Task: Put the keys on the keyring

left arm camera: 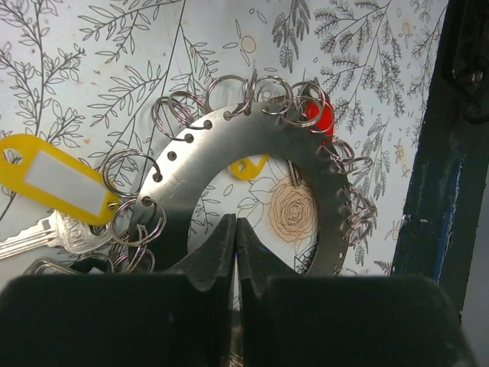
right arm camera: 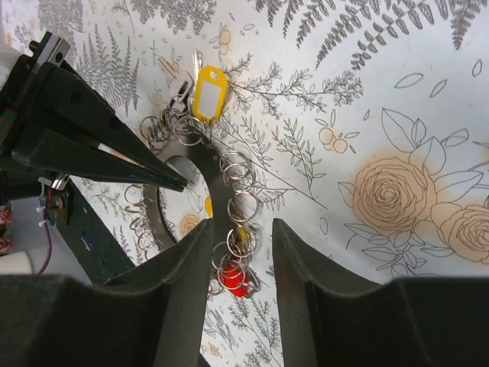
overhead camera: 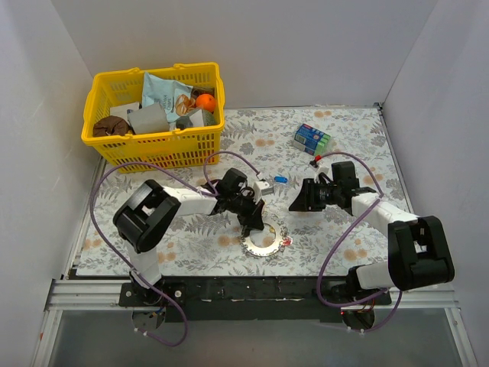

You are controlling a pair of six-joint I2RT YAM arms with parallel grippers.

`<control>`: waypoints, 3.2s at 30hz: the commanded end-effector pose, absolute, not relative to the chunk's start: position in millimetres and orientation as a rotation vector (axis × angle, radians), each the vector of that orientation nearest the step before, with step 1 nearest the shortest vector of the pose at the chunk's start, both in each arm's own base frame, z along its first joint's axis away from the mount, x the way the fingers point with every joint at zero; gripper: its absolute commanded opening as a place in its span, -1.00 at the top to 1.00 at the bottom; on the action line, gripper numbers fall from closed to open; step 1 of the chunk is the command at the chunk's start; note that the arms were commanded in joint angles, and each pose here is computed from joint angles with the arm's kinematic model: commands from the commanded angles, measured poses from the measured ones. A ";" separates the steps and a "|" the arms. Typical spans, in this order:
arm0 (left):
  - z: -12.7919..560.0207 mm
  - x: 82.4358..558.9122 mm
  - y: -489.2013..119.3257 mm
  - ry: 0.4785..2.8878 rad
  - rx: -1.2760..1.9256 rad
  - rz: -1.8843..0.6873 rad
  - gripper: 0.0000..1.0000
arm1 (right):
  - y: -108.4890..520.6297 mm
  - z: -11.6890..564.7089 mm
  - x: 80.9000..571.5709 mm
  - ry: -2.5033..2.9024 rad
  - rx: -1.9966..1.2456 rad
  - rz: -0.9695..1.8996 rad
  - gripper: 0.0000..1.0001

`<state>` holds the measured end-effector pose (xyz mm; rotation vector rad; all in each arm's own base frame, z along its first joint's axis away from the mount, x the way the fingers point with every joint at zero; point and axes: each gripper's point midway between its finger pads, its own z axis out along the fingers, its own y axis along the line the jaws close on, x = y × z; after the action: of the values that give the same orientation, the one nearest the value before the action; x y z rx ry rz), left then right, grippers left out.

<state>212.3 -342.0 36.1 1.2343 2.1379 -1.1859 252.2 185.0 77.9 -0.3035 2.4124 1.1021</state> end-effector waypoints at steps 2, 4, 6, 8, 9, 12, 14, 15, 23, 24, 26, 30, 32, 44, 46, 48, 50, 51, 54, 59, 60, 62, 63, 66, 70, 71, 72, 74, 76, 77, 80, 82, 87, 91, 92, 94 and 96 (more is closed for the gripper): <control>32.8 211.2 -351.7 2.183 1.250 -1.236 1.00 | 181.5 68.7 246.1 2.459 -0.286 1.094 0.10; 23.1 213.9 -353.3 2.230 1.223 -1.232 1.00 | 181.9 67.5 245.5 2.465 -0.287 1.101 0.10; 19.4 222.6 -356.3 2.271 1.171 -1.200 1.00 | 182.7 68.2 246.1 2.462 -0.294 1.107 0.11; 11.2 230.7 -355.8 2.325 1.111 -1.158 1.00 | 182.8 66.9 245.2 2.469 -0.295 1.111 0.12; 10.4 235.0 -355.3 2.335 1.090 -1.144 1.00 | 182.7 64.1 242.9 2.477 -0.301 1.115 0.12; 1.4 248.3 -346.5 2.402 0.993 -1.068 1.00 | 183.5 62.6 239.7 2.481 -0.310 1.132 0.11; -3.6 253.4 -340.1 2.439 0.945 -1.035 1.00 | 184.5 62.2 238.5 2.483 -0.311 1.141 0.11; -6.9 257.6 -332.9 2.467 0.896 -1.022 1.00 | 184.9 62.7 238.3 2.479 -0.318 1.146 0.11; -17.7 270.5 -291.4 2.570 0.700 -0.922 1.00 | 184.5 65.1 237.6 2.464 -0.353 1.140 0.10; -18.2 271.0 -286.6 2.581 0.688 -0.902 1.00 | 184.5 65.8 237.4 2.460 -0.358 1.141 0.10; -22.6 273.2 -278.8 2.611 0.662 -0.849 1.00 | 184.8 67.4 237.7 2.454 -0.368 1.141 0.10; -27.8 270.7 -270.5 2.655 0.628 -0.815 1.00 | 184.6 69.6 237.8 2.444 -0.380 1.137 0.10; -31.5 267.6 -267.9 2.680 0.612 -0.802 1.00 | 184.8 71.2 238.1 2.438 -0.386 1.137 0.10; -24.3 258.1 -259.8 2.789 0.498 -0.774 1.00 | 192.1 76.2 235.0 2.424 -0.460 1.114 0.07; -19.5 255.4 -260.1 2.816 0.446 -0.777 1.00 | 195.3 75.3 232.8 2.431 -0.478 1.103 0.08; -15.9 253.7 -258.2 2.836 0.399 -0.772 1.00 | 199.4 75.1 231.5 2.435 -0.503 1.084 0.07; -13.6 251.6 -256.8 2.848 0.354 -0.777 1.00 | 202.1 75.1 230.9 2.437 -0.527 1.060 0.07; -12.6 251.7 -255.8 2.848 0.344 -0.774 1.00 | 206.2 74.6 228.7 2.439 -0.550 1.055 0.06; -12.1 251.0 -253.1 2.853 0.327 -0.760 1.00 | 211.1 73.8 228.2 2.444 -0.583 1.031 0.06; 0.0 254.7 -258.7 2.806 0.371 -0.802 1.00 | 214.2 73.6 230.9 2.440 -0.628 0.969 0.00; 5.4 259.4 -261.8 2.776 0.399 -0.813 0.99 | 215.9 73.4 229.8 2.439 -0.642 0.960 -0.04; 17.1 264.4 -265.7 2.730 0.430 -0.832 0.91 | 215.8 74.1 231.1 2.433 -0.651 0.929 -0.12; 23.7 270.3 -268.0 2.696 0.456 -0.835 0.89 | 217.9 74.4 229.4 2.430 -0.668 0.925 -0.20; 47.7 280.8 -276.0 2.598 0.500 -0.865 0.77 | 221.1 74.3 227.3 2.425 -0.700 0.896 -0.32; 80.4 292.4 -284.3 2.454 0.547 -0.905 0.58 | 224.9 72.1 224.5 2.428 -0.731 0.879 -0.33; 87.1 293.4 -286.1 2.426 0.557 -0.913 0.55 | 226.4 72.2 225.2 2.428 -0.736 0.877 -0.34; 94.7 297.7 -287.7 2.388 0.559 -0.917 0.52 | 226.9 71.3 224.3 2.431 -0.742 0.874 -0.34; 110.8 298.3 -289.3 2.325 0.570 -0.931 0.45 | 229.3 71.6 224.6 2.430 -0.749 0.874 -0.34; 132.1 302.6 -290.8 2.239 0.576 -0.940 0.37 | 231.2 72.1 225.5 2.426 -0.757 0.870 -0.34; 134.8 302.3 -290.0 2.222 0.573 -0.943 0.35 | 231.5 70.7 225.5 2.433 -0.756 0.869 -0.34; 158.2 305.2 -288.5 2.124 0.545 -0.963 0.17 | 234.5 68.6 226.4 2.444 -0.758 0.872 -0.26; 168.7 308.3 -285.5 2.078 0.513 -0.973 -0.01 | 236.6 69.4 227.7 2.443 -0.765 0.874 -0.25; 205.5 314.5 -270.6 1.926 0.415 -1.029 -0.55 | 240.9 69.0 229.8 2.450 -0.768 0.865 -0.21; 219.9 315.6 -264.0 1.883 0.393 -1.075 -0.79 | 244.8 65.5 229.7 2.471 -0.780 0.869 -0.20; 220.2 315.4 -263.6 1.888 0.387 -1.086 -0.81 | 245.5 65.0 229.0 2.472 -0.785 0.873 -0.19; 224.3 315.7 -262.3 1.895 0.367 -1.122 -0.96 | 247.4 64.6 226.9 2.474 -0.796 0.877 -0.18; 223.3 316.6 -261.6 1.904 0.351 -1.149 -0.96 | 247.9 63.5 224.9 2.480 -0.798 0.885 -0.14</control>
<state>320.3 -260.3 202.1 0.3608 1.9532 -1.0598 220.2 239.0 53.7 -0.7777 2.5094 0.8679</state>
